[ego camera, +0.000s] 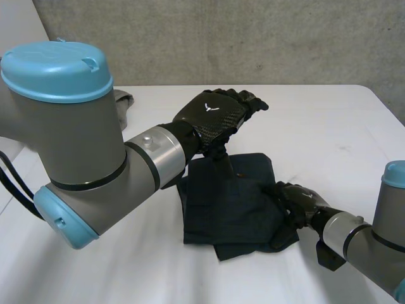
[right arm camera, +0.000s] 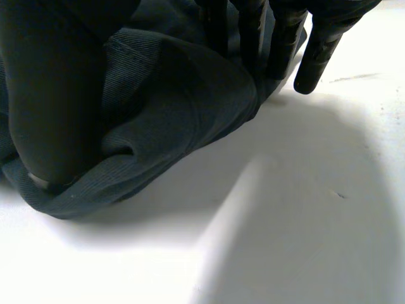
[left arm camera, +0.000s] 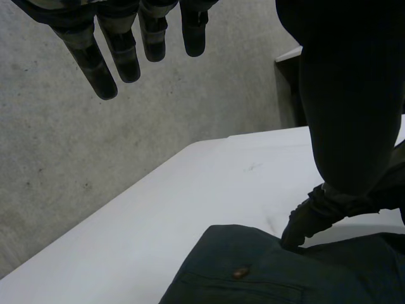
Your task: Fold the laundry.
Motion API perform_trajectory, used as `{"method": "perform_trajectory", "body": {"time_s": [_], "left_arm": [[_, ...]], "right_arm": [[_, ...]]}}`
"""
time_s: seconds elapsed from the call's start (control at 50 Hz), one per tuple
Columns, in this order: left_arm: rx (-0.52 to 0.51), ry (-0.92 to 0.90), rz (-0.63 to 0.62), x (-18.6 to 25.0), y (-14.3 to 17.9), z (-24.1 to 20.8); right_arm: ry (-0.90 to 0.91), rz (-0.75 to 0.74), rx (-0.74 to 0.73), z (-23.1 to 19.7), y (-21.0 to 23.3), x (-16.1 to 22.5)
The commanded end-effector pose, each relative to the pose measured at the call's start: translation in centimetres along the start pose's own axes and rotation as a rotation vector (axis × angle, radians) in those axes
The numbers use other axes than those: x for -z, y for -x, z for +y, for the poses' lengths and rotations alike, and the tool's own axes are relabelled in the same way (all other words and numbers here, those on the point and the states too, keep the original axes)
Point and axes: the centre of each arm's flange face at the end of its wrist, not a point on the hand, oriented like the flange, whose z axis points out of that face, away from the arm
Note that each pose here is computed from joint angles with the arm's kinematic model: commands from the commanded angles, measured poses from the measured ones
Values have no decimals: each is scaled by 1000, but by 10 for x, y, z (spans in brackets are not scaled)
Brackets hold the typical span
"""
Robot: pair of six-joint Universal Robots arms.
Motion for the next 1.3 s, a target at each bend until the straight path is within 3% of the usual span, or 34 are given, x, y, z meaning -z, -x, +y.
{"method": "perform_trajectory", "body": {"time_s": [0.02, 0.26, 0.48, 0.8, 1.06, 1.16, 1.3], "left_arm": [[0, 1, 0, 0, 0, 0], [1, 2, 1, 0, 0, 1], [6, 16, 1, -1, 0, 6], [19, 46, -39, 1, 15, 14], [21, 40, -65, 2, 25, 12], [22, 41, -64, 2, 25, 13], [26, 54, -64, 0, 25, 17]], "right_arm": [[-19, -12, -17, -6, 5, -3], [-33, -21, -92, -10, 5, -12], [-56, -22, -64, -14, 16, -31], [-215, -37, 15, -81, 5, -75], [-214, 197, 168, -136, -116, -118], [-269, 307, 148, -162, -183, -115], [-362, 382, 172, -177, -225, -113]]}}
